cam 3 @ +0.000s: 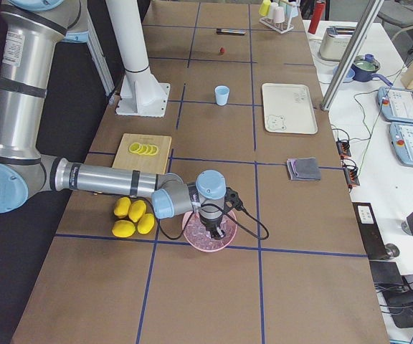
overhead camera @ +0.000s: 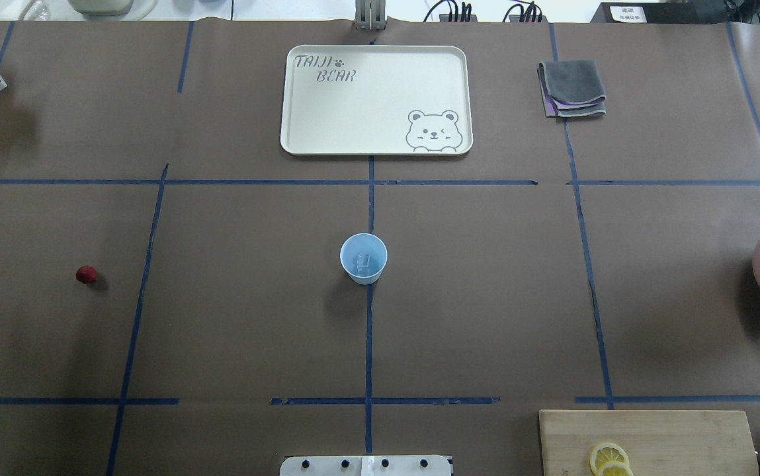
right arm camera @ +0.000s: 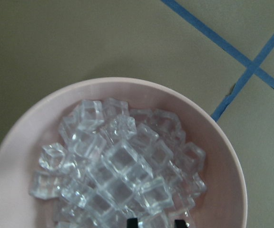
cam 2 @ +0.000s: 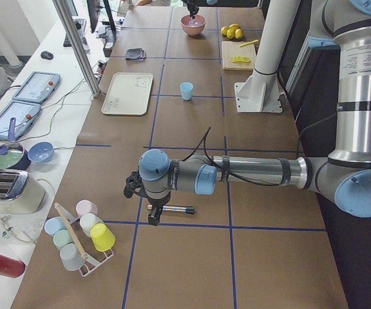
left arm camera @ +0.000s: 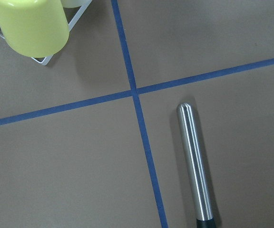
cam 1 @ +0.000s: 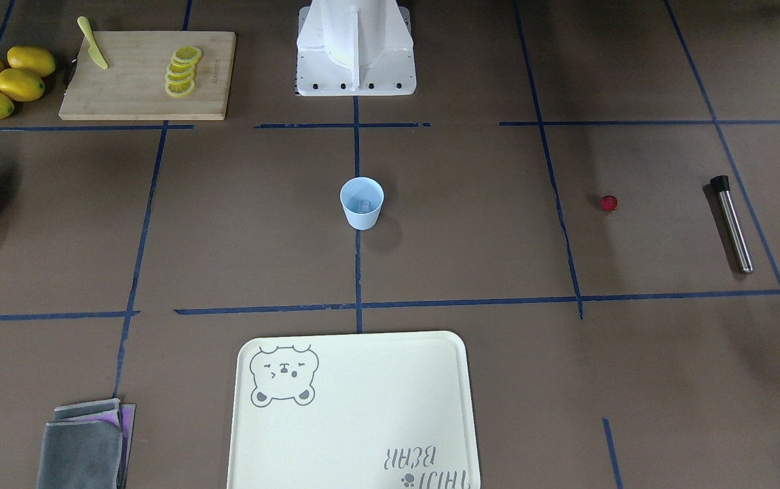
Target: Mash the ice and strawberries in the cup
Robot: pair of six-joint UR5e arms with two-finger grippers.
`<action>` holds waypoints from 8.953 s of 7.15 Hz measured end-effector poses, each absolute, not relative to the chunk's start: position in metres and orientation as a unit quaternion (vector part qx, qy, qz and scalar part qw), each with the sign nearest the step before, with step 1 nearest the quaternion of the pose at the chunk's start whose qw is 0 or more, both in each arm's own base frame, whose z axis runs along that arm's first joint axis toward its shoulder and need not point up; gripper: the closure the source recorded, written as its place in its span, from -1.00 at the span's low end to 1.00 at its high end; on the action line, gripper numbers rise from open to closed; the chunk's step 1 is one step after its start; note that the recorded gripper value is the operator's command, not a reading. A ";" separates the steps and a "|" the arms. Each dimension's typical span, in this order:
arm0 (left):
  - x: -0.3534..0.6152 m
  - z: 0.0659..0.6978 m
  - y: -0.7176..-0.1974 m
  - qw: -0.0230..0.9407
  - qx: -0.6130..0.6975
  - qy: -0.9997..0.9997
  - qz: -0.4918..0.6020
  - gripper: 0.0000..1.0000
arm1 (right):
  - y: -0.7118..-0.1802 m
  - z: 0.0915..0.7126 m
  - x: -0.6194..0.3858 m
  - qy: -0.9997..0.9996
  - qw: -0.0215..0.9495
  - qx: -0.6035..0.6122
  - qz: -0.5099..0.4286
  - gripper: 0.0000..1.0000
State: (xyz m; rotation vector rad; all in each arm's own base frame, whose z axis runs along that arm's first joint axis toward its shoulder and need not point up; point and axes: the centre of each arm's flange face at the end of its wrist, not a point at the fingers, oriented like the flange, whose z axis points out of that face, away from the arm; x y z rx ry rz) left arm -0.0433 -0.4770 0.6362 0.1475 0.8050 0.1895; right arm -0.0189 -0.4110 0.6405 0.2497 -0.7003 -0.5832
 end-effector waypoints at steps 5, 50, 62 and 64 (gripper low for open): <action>-0.043 0.636 -0.477 0.913 0.072 0.391 0.092 -1.00 | -0.490 0.433 -0.078 -0.365 0.911 0.100 -0.166 0.96; 0.156 0.580 -0.449 0.900 0.106 0.417 0.076 -1.00 | -0.429 0.678 0.089 -0.351 0.934 0.011 -0.061 -0.99; 0.310 0.529 -0.395 0.914 0.052 0.402 0.030 -0.99 | -0.429 0.675 0.089 -0.352 0.934 0.015 -0.062 -0.99; 0.313 0.534 -0.398 0.916 0.051 0.397 0.037 -0.96 | -0.429 0.674 0.089 -0.352 0.934 0.015 -0.062 -0.99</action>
